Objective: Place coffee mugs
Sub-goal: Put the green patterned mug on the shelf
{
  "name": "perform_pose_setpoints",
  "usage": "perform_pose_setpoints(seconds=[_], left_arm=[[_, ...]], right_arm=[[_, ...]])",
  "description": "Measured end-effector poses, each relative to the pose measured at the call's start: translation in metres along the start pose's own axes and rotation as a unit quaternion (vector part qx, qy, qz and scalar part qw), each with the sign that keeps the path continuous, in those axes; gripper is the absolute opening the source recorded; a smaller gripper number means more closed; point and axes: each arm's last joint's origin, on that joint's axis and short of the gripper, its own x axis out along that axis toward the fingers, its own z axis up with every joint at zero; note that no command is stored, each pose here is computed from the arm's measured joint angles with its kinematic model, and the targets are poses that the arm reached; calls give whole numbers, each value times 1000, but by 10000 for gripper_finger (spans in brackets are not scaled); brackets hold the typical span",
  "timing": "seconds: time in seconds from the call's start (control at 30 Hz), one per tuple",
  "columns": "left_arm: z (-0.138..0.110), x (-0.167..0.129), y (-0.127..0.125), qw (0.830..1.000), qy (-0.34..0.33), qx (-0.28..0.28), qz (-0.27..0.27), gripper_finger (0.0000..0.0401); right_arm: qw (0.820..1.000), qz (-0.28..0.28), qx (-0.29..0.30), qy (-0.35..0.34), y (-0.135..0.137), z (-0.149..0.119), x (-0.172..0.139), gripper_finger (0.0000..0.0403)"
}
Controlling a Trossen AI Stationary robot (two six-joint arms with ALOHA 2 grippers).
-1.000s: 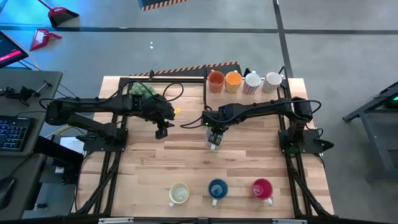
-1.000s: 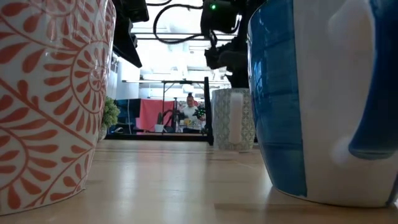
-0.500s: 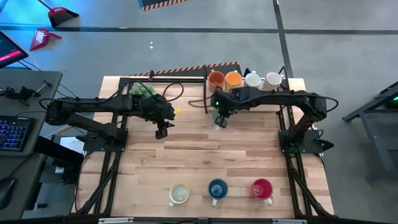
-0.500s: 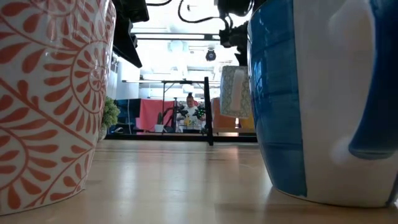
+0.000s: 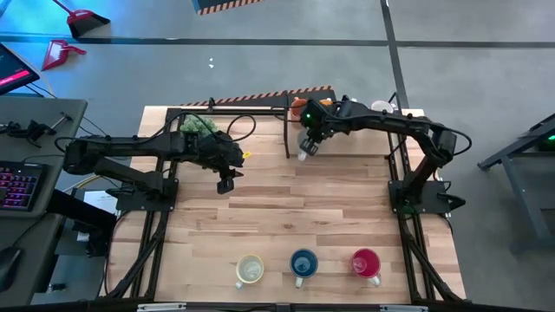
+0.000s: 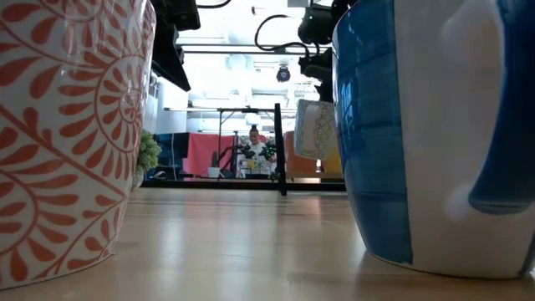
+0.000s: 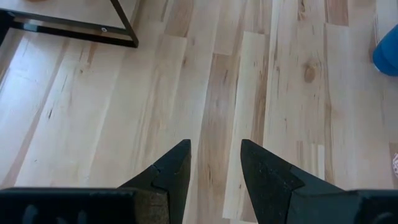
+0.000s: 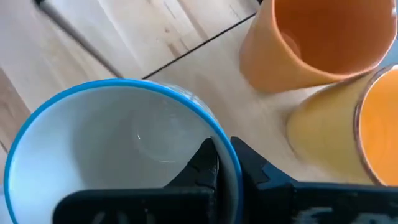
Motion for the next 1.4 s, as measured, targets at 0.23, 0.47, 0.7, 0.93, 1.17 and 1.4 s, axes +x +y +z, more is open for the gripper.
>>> perform_pose_setpoints(seconds=[0.23,0.47,0.7,0.93,1.17,1.4], left_arm=[[0,0,0,1000,0,0,0,131],[0,0,0,1000,0,0,0,131],[0,0,0,1000,0,0,0,131],[0,0,0,1000,0,0,0,131],[0,0,0,1000,1,-8,-1,131],[0,0,0,1000,1,-8,-1,131]], right_arm=[[1000,1,-1,-10,0,5,11,0],[1000,-23,-11,-2,-2,5,20,0],[1000,-25,-6,-1,-6,7,28,0],[1000,-15,3,1,-11,8,30,0],[1000,-8,16,3,-18,8,31,4],[1000,-9,26,-11,-20,11,32,34]])
